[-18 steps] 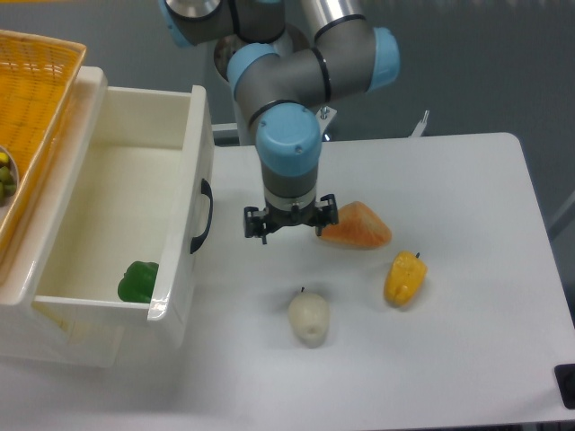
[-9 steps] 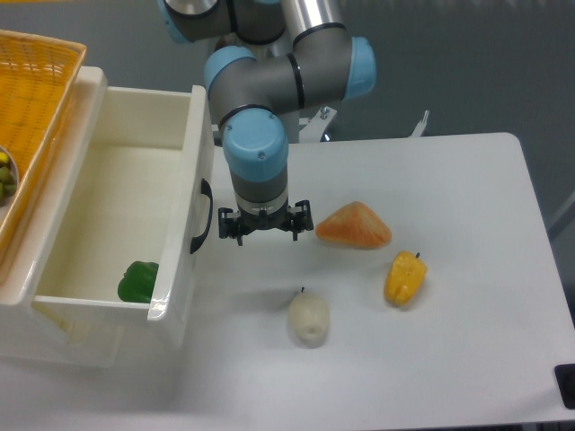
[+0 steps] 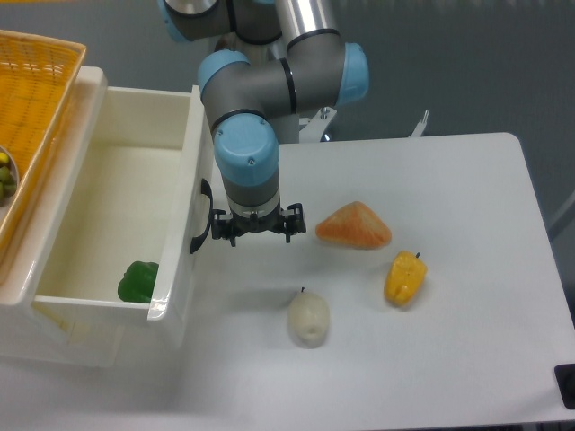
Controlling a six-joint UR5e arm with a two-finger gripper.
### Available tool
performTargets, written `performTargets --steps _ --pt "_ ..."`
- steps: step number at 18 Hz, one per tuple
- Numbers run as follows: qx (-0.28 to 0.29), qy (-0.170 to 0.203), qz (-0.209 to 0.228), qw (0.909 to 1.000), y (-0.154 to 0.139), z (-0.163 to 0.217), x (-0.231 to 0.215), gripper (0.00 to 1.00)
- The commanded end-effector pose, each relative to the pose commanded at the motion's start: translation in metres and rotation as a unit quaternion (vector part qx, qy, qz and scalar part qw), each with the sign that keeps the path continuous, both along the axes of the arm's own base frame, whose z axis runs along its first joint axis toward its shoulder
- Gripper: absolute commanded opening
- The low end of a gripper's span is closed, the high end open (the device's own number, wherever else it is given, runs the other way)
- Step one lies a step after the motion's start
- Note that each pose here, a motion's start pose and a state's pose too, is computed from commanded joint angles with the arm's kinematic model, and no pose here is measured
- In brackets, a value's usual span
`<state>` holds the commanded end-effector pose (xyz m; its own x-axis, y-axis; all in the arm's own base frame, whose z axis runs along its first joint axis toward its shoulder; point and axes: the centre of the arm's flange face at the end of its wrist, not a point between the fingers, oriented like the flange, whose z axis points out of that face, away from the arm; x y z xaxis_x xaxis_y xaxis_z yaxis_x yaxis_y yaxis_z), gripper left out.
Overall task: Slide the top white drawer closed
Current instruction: 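Push the drawer front with the gripper, sliding the drawer into the cabinet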
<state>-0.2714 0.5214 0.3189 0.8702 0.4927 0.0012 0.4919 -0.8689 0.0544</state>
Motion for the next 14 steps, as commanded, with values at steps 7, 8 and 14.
performTargets --steps 7,8,14 --pt "0.005 0.002 -0.005 1.0 0.002 0.006 0.007 1.0" --pt "0.007 0.003 -0.005 1.0 0.003 0.008 0.007 1.0" --pt "0.013 0.009 -0.02 0.9997 0.012 0.017 0.022 1.0"
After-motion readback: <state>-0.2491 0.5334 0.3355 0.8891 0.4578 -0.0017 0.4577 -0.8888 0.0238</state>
